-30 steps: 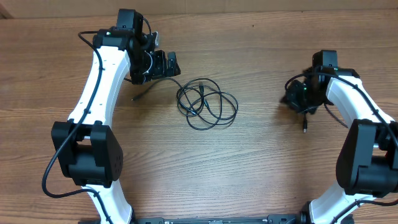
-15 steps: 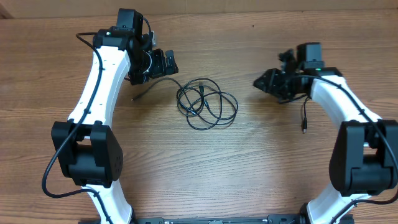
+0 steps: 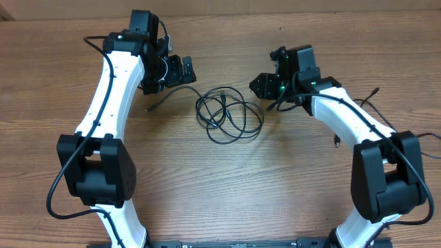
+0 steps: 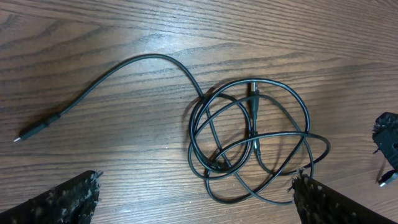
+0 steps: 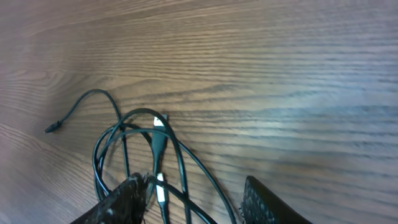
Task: Untangle cables
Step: 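Move the right gripper back left toward the remaining cable pile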
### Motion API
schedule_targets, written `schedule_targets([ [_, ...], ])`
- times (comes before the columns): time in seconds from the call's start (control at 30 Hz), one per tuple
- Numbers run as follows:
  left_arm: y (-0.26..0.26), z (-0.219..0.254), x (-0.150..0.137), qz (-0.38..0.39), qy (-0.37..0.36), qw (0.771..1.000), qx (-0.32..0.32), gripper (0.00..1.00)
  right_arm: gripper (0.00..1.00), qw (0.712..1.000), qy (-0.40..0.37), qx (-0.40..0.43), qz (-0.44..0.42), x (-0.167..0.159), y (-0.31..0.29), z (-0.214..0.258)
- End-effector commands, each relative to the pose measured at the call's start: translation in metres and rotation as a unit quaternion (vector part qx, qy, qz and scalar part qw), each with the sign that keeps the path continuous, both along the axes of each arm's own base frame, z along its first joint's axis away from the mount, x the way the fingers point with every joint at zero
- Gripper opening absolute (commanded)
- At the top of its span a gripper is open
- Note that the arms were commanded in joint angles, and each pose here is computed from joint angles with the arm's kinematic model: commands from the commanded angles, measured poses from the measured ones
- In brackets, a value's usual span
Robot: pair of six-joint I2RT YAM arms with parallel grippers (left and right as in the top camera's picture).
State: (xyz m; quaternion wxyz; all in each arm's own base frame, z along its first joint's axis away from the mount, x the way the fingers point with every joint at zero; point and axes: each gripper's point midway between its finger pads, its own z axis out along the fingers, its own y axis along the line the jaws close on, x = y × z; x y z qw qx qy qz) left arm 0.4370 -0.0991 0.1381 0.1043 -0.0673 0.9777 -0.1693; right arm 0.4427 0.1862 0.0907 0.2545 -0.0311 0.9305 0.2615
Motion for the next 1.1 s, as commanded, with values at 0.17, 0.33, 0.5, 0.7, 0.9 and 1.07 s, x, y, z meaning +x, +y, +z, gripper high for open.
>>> schedule_targets([
  [0.17,-0.002,0.002,-0.001,0.004,0.002,1.000,0.005,1.00,0.49,1.000,-0.005,-0.013,0.016,0.001,0.018,-0.017],
  [0.33,-0.002,0.002,-0.001,0.003,0.002,1.000,0.005,0.99,0.49,0.999,0.024,-0.015,0.026,-0.006,0.027,-0.042],
  [0.5,-0.002,0.002,-0.002,0.002,0.002,1.000,0.005,1.00,0.48,0.998,0.049,-0.013,0.049,-0.019,0.042,-0.060],
  [0.7,-0.003,0.002,-0.002,0.001,0.003,1.000,0.005,1.00,0.21,0.997,0.052,-0.016,0.063,-0.026,0.054,-0.065],
  [0.9,-0.002,0.002,-0.003,-0.003,0.002,1.000,0.008,1.00,0.04,0.996,0.048,0.000,0.073,-0.028,0.060,-0.054],
  [1.07,0.003,0.002,-0.001,0.004,0.002,1.000,0.005,1.00,0.04,0.997,-0.005,0.022,0.078,-0.022,0.064,0.017],
])
